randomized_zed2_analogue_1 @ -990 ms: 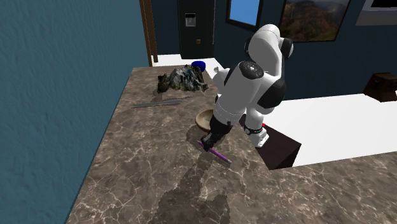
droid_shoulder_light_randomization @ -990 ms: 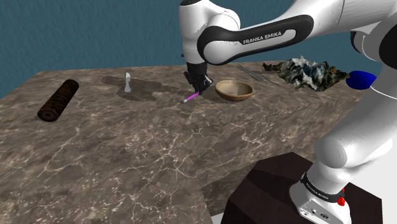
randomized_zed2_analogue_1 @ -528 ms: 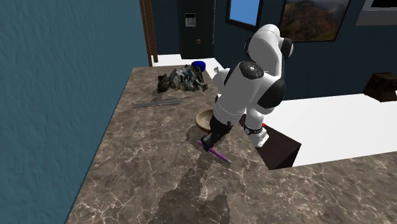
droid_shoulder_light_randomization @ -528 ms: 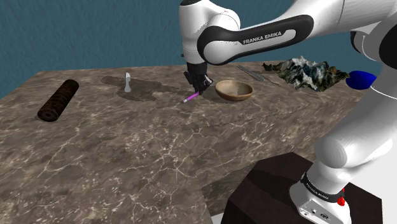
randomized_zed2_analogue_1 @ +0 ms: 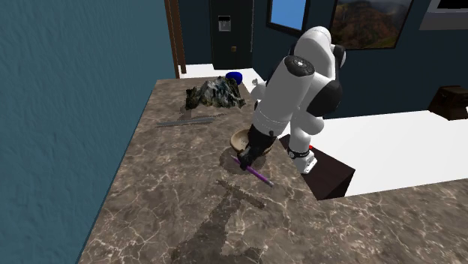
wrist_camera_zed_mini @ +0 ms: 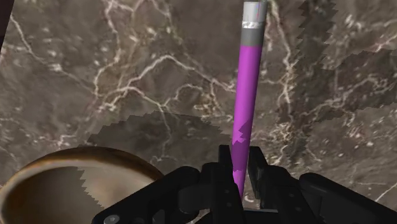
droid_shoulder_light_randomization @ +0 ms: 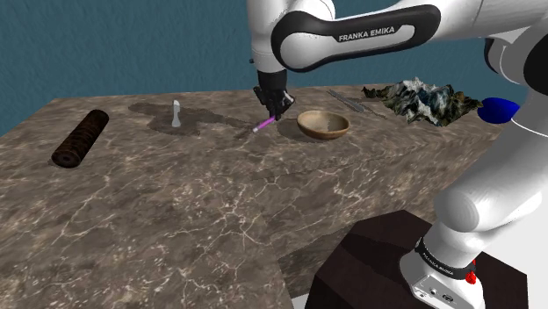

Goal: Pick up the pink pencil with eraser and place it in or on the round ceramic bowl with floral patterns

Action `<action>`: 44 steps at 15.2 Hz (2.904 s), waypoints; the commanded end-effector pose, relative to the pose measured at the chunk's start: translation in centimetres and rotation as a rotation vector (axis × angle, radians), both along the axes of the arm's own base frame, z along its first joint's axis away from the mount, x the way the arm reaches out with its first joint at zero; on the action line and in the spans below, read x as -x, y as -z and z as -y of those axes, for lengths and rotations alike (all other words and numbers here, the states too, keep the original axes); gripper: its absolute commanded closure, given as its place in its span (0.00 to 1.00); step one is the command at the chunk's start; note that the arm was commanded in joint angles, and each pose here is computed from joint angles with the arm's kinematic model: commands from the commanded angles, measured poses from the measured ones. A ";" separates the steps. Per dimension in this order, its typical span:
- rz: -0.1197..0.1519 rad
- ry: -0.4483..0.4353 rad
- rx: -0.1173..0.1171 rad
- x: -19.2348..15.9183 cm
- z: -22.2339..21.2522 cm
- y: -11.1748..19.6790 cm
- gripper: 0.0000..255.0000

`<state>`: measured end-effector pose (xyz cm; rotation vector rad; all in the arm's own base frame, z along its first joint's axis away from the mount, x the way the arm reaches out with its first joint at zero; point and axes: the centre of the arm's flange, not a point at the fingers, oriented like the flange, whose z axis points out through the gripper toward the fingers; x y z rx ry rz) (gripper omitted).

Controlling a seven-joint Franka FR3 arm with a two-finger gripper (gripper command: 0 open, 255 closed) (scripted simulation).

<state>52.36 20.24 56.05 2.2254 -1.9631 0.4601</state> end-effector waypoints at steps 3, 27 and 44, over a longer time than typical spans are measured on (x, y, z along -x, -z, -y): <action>-0.001 0.000 0.000 0.0 0.1 -2.1 1.00; -0.001 0.000 0.000 11.8 10.6 -9.5 1.00; -0.001 0.000 0.000 13.5 12.1 -1.8 1.00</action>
